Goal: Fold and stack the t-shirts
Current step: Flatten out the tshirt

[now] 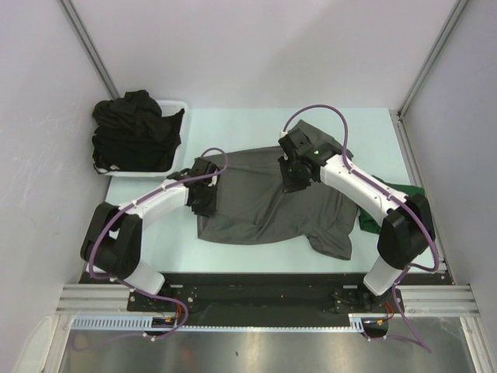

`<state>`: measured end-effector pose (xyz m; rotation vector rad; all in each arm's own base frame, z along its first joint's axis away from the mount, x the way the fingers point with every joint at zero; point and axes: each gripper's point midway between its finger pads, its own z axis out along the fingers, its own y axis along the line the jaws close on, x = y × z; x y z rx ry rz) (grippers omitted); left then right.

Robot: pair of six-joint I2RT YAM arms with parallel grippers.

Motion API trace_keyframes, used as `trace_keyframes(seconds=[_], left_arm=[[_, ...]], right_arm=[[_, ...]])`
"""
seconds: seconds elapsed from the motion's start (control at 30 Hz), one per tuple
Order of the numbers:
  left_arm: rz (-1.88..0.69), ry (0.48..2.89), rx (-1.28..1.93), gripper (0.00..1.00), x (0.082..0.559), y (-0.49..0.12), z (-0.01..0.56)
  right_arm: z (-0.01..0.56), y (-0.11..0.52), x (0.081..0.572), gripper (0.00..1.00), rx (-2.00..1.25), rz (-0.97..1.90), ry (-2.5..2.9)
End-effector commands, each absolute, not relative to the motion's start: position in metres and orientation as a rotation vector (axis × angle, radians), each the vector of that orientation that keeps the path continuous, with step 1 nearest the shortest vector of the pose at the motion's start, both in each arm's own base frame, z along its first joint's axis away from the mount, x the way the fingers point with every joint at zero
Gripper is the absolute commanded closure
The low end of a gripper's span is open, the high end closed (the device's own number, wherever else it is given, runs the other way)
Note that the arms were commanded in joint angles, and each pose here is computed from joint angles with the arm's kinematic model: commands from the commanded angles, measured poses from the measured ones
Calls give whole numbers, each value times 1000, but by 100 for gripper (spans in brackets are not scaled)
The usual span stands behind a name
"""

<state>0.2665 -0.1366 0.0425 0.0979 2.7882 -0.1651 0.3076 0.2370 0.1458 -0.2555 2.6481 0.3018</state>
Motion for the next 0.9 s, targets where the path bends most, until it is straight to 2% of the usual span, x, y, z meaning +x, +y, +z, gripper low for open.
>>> trace_keyframes(seconds=[0.0, 0.37, 0.87], left_arm=[[-150, 2749, 118, 71, 283, -142, 49], [-169, 2718, 153, 65, 292, -148, 51], [-111, 2730, 204, 65, 297, -144, 39]], right_arm=[[162, 230, 309, 76, -252, 304, 2601], [163, 221, 310, 76, -266, 285, 2608], [160, 216, 309, 76, -275, 260, 2625]])
